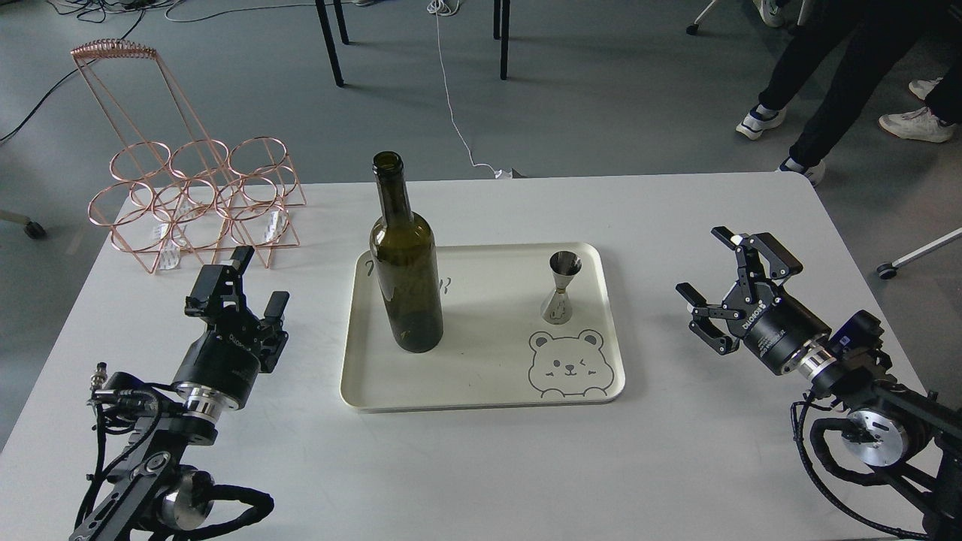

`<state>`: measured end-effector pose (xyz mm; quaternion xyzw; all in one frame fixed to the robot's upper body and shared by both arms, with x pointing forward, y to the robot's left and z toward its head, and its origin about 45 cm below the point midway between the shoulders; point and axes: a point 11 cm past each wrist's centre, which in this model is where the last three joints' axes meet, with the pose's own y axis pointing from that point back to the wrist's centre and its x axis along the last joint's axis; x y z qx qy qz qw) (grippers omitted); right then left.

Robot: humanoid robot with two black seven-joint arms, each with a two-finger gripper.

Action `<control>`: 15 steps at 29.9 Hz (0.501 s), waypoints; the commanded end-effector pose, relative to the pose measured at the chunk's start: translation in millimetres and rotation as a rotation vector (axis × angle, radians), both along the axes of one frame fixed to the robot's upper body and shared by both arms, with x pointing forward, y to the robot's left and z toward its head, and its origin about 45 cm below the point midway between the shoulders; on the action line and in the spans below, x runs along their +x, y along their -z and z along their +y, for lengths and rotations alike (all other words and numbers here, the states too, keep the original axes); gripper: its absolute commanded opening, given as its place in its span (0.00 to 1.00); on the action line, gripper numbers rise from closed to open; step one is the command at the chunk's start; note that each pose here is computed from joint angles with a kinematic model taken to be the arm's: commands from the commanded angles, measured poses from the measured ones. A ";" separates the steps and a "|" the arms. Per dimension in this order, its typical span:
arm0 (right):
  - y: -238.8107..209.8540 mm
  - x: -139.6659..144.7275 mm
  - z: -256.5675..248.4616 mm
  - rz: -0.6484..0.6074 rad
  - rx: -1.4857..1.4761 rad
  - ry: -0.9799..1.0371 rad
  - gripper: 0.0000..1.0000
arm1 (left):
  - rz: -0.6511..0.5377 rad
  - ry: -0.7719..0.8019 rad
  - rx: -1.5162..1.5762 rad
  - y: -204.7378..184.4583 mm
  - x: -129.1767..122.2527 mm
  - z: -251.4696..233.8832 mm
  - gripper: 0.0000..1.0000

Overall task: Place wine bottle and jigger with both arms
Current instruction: 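Move the right gripper toward the metal jigger on the tray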

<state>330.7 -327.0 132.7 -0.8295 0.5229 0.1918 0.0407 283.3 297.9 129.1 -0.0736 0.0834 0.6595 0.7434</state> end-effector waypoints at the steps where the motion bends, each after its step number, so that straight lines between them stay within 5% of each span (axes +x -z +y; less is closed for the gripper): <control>1: -1.1 0.9 0.5 -0.003 -0.001 -0.002 0.99 | -0.009 0.000 -0.004 -3.3 0.5 -1.7 0.98; 9: -9.1 -1.1 1.3 -0.080 -0.226 -0.109 0.99 | -0.024 -0.004 -0.046 -6.7 1.6 0.9 0.98; 15: -24.6 -13.7 20.2 -0.273 -0.587 -0.331 0.99 | -0.060 -0.003 -0.059 -11.6 1.9 1.3 0.98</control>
